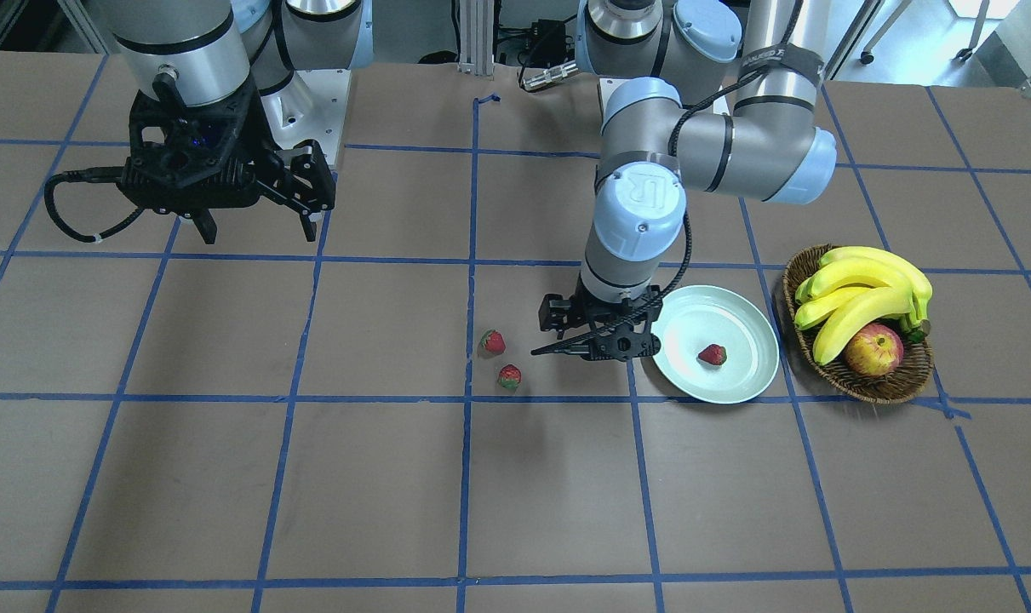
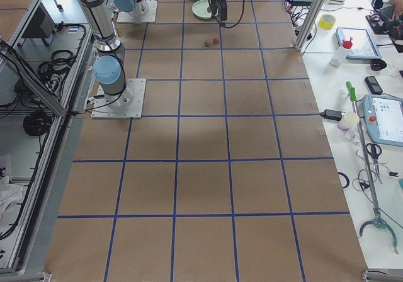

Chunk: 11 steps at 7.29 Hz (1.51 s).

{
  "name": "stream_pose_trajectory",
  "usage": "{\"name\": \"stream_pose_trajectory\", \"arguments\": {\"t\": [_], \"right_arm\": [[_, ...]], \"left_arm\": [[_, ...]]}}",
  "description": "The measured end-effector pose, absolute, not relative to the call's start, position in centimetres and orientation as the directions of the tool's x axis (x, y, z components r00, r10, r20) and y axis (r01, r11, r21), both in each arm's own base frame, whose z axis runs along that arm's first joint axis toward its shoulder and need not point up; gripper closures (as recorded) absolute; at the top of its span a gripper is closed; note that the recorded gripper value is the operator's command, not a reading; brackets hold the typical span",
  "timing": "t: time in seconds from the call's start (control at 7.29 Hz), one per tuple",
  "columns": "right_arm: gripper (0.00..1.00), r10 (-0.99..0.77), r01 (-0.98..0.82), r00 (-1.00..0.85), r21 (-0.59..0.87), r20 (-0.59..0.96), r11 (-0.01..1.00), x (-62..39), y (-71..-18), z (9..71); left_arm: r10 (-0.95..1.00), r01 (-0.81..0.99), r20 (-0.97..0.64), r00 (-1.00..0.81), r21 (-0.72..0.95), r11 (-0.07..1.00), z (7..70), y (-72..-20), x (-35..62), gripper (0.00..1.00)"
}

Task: Collect all strawberries into plate
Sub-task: 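Return the left gripper to the strawberries and grasp another one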

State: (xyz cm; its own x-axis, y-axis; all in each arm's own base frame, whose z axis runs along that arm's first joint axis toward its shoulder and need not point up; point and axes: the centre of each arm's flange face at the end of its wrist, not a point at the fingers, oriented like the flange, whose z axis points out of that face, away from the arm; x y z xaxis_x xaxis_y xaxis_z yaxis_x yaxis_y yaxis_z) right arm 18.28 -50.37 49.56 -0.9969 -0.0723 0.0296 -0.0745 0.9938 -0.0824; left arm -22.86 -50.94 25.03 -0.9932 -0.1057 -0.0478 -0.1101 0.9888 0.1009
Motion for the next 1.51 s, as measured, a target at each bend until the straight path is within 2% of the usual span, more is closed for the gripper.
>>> {"name": "stream_pose_trajectory", "arguments": {"t": [0.27,0.69,0.82,0.96,1.1,1.23,1.37,1.51], "right_arm": [[0.00,-0.073,-0.075,-0.997,-0.083,0.030,0.994,18.3,-50.3,49.6],[0.00,-0.073,-0.075,-0.997,-0.084,0.025,0.994,18.3,-50.3,49.6],[0.00,-0.073,-0.075,-0.997,-0.085,0.027,0.994,18.3,-50.3,49.7],[0.00,-0.073,-0.075,-0.997,-0.085,0.028,0.994,18.3,-50.3,49.7],[0.00,-0.073,-0.075,-0.997,-0.084,0.028,0.994,18.3,-50.3,49.7],[0.00,-0.073,-0.075,-0.997,-0.085,0.028,0.994,18.3,-50.3,49.7],[0.00,-0.073,-0.075,-0.997,-0.085,0.025,0.994,18.3,-50.3,49.7],[0.00,-0.074,-0.075,-0.997,-0.085,0.022,0.994,18.4,-50.3,49.7]], "left_arm": [[-0.214,-0.209,0.038,-0.976,0.108,0.972,22.3,-50.5,-27.7,0.00],[-0.235,-0.223,0.070,-0.969,0.147,0.964,17.4,-49.4,-32.5,0.00],[-0.241,-0.228,0.066,-0.968,0.157,0.961,16.4,-49.2,-33.0,0.19],[-0.255,-0.243,0.062,-0.965,0.160,0.957,16.1,-49.1,-33.3,0.48],[-0.264,-0.252,0.061,-0.962,0.159,0.954,16.1,-49.1,-33.4,0.68],[-0.265,-0.253,0.062,-0.962,0.157,0.955,16.2,-49.1,-33.4,0.81],[-0.264,-0.252,0.062,-0.963,0.154,0.955,16.3,-49.1,-33.4,0.85],[-0.267,-0.256,0.056,-0.962,0.157,0.954,16.3,-49.1,-33.4,1.00]]}}
